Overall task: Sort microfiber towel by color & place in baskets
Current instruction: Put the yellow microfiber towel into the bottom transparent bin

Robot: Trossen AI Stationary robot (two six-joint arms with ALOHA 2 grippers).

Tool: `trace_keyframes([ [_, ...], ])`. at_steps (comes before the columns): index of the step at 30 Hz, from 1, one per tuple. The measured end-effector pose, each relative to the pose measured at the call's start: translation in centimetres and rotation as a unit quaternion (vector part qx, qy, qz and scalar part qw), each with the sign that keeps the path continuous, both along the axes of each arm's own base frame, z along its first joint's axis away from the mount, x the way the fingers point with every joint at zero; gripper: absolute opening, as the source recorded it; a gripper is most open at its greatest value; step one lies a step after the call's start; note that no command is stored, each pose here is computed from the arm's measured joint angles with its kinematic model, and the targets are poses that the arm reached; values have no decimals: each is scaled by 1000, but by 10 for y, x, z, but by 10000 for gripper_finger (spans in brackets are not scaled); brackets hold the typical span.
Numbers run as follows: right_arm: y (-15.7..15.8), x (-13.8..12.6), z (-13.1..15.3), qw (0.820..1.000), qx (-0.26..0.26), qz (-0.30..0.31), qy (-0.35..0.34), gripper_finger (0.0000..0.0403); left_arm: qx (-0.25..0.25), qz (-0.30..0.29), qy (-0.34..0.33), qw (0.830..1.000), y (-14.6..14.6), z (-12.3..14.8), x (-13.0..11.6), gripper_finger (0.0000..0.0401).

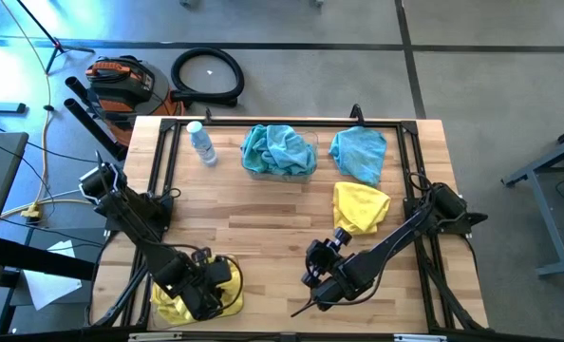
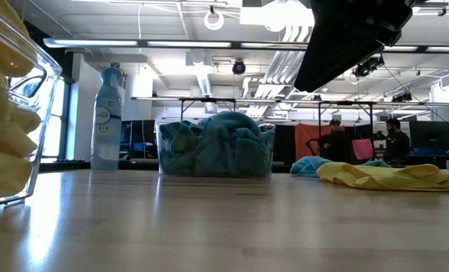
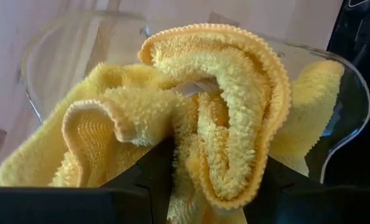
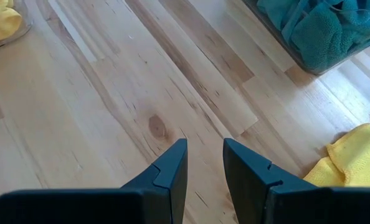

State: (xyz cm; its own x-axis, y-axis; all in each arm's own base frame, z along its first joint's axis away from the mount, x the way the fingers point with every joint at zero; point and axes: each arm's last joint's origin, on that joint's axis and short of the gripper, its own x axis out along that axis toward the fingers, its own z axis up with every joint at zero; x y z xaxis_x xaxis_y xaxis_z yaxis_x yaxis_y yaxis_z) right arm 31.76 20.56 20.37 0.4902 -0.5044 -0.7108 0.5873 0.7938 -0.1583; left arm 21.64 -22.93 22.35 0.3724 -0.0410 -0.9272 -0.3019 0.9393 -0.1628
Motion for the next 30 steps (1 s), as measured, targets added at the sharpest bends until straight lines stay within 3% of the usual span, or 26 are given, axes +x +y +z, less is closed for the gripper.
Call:
trace_keyframes([
  [6, 0, 0, 0, 1000, 0, 0, 0, 98, -10, 4, 11, 1000, 0, 0, 0, 160],
  [12, 0, 0, 0, 1000, -4, 6, 4, 98, -19, -6, 32, 999, 0, -1, -2, 228],
  [15, 0, 0, 0, 1000, -6, 8, 6, 98, -34, -10, 74, 997, 2, -2, -5, 253],
  [19, 0, 0, 0, 1000, -6, 9, 6, 98, -51, 9, 111, 992, 6, 0, -8, 260],
  [30, 0, 0, 0, 1000, -7, 9, 6, 98, -114, 38, 59, 991, 21, 42, -24, 260],
])
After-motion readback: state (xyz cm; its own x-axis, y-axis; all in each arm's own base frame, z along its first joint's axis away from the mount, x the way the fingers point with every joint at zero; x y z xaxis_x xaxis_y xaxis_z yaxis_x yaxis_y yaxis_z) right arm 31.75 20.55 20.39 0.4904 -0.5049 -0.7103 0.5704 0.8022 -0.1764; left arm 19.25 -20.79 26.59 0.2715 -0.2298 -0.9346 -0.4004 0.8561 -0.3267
